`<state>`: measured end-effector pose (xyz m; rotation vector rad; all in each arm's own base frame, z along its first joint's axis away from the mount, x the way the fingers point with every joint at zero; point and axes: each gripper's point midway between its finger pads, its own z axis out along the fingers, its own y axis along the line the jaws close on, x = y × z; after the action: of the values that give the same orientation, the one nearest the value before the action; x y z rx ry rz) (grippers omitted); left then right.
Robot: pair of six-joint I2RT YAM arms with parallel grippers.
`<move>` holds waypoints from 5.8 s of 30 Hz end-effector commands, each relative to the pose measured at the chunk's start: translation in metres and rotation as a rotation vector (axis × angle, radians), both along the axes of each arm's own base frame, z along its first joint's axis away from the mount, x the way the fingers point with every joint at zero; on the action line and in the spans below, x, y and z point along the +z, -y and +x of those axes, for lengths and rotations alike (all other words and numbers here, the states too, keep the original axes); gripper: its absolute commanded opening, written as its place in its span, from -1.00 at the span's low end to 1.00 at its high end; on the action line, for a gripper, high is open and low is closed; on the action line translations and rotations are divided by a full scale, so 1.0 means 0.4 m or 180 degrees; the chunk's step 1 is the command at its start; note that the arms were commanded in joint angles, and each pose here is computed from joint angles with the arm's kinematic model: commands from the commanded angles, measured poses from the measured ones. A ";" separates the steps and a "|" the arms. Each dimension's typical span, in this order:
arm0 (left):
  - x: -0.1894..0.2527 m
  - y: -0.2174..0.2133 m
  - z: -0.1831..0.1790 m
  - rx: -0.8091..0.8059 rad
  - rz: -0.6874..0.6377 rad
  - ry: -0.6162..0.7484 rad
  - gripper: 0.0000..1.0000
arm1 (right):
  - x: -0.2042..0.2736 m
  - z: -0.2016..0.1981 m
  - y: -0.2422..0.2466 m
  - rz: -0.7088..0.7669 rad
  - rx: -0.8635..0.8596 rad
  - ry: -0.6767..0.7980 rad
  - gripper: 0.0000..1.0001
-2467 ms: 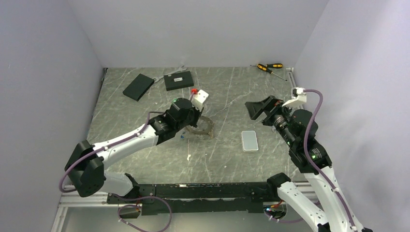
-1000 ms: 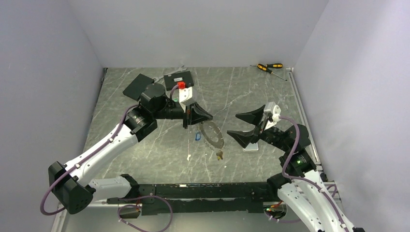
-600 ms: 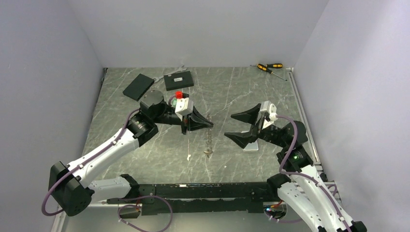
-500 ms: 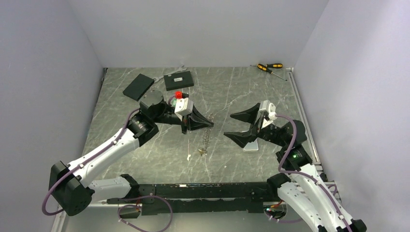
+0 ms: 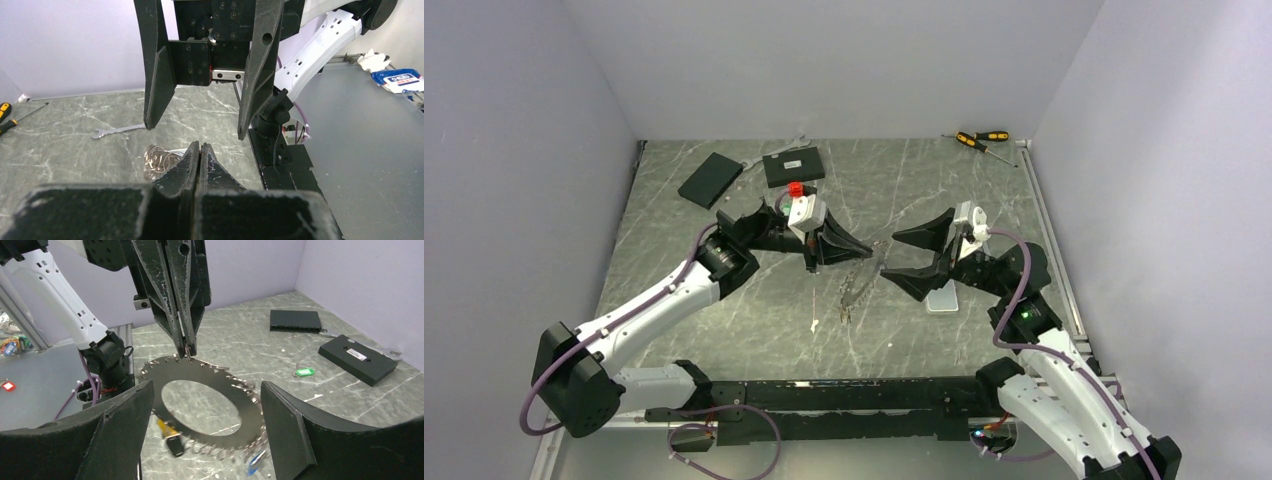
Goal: Put the keys on the keyring
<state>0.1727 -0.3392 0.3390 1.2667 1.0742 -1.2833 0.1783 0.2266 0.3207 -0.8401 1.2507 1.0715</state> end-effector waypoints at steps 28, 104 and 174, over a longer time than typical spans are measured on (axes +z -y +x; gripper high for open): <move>0.058 0.020 -0.002 0.0012 -0.0307 0.0003 -1.00 | 0.069 -0.024 -0.057 0.0097 0.0151 0.0377 -0.81; 0.114 0.007 -0.012 0.0102 -0.0564 0.0046 -1.00 | 0.076 -0.011 -0.052 0.0138 -0.0123 0.0386 -0.35; 0.083 0.022 -0.008 0.0044 -0.0457 -0.0064 -0.71 | 0.145 -0.038 -0.040 0.0213 -0.0089 0.0655 -1.00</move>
<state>0.1727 -0.3494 0.3639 1.1252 1.0216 -1.3593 0.1720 0.2472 0.3440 -0.8424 1.1781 1.0087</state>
